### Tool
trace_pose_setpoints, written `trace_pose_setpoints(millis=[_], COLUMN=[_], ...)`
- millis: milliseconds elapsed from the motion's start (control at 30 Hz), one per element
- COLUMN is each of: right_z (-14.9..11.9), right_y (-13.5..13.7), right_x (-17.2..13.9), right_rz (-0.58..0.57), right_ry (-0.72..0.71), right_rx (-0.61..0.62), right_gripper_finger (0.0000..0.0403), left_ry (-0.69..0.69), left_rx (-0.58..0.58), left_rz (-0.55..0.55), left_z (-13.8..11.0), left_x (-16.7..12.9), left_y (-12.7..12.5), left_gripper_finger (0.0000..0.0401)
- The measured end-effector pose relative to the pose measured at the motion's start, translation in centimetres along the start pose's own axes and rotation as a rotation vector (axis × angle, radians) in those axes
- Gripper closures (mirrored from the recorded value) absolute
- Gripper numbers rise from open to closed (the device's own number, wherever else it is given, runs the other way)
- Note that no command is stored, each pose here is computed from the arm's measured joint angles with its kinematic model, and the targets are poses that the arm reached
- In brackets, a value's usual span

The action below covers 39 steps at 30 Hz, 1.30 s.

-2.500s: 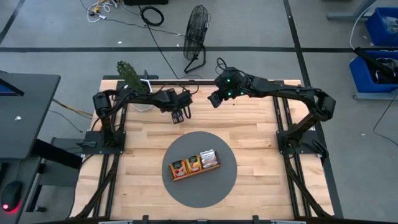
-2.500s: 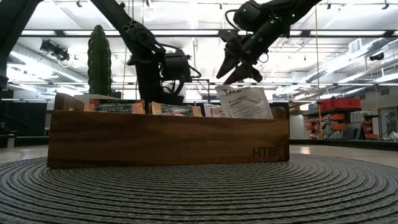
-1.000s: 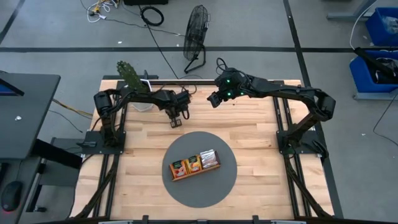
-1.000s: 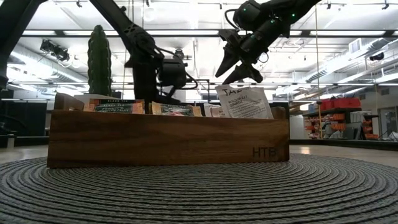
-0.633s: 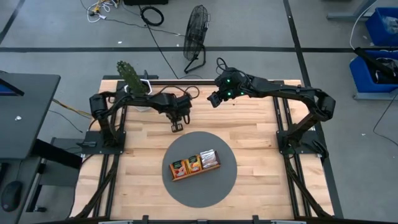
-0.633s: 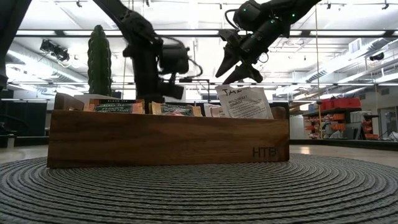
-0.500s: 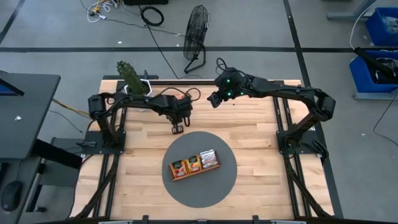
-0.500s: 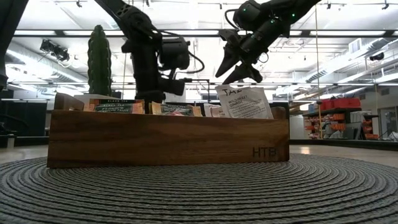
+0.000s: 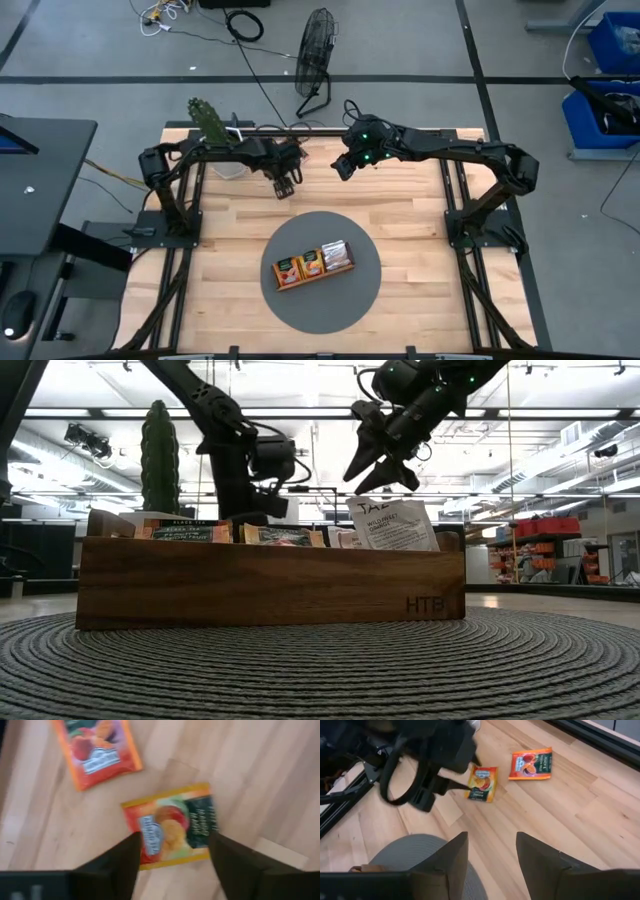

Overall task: Pick & Place Tea
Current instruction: Put the yellow tea bag into the middle section of the wooden organizer

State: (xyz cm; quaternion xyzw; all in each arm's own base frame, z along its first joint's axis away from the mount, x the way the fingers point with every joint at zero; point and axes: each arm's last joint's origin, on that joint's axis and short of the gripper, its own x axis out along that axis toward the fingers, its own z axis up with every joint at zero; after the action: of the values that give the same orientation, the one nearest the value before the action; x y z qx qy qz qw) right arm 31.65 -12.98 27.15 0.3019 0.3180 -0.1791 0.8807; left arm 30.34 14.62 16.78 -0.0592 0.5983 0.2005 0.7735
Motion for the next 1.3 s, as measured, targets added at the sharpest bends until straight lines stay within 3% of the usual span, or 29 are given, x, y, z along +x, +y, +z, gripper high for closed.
trace_pose_setpoints(millis=[133,267,500,833,1100,1300], right_z=[0.0,-0.1,-0.2,-0.2,-0.2,-0.2], right_y=[0.1,0.1,0.0,0.0,0.0,0.0], right_x=[0.0,0.0,0.0,0.0,0.0,0.0], right_rz=[0.002,-0.001,-0.008,-0.008,-0.009,-0.01], right_ry=[0.002,0.007,0.021,0.02,0.02,0.02], right_rx=[-0.006,-0.005,-0.024,-0.024,-0.025,-0.028], right_gripper_finger=[0.0229,0.0229,0.0229,0.0229,0.0229,0.0229], left_ry=[-0.006,-0.006,-0.023,0.055,0.105,0.118], left_rx=[-0.045,-0.085,-0.13,-0.063,-0.065,-0.072], left_rz=[0.01,-0.008,-0.052,-0.05,-0.069,-0.081], left_z=[-0.1,-0.3,-0.4,-0.4,-0.6,-0.8], left_x=[0.2,0.4,0.5,2.5,3.5,3.4], left_y=[1.6,3.1,4.3,2.1,1.7,1.6], left_gripper_finger=[0.0111,0.0096,0.0108,0.0125,0.0128,0.0178])
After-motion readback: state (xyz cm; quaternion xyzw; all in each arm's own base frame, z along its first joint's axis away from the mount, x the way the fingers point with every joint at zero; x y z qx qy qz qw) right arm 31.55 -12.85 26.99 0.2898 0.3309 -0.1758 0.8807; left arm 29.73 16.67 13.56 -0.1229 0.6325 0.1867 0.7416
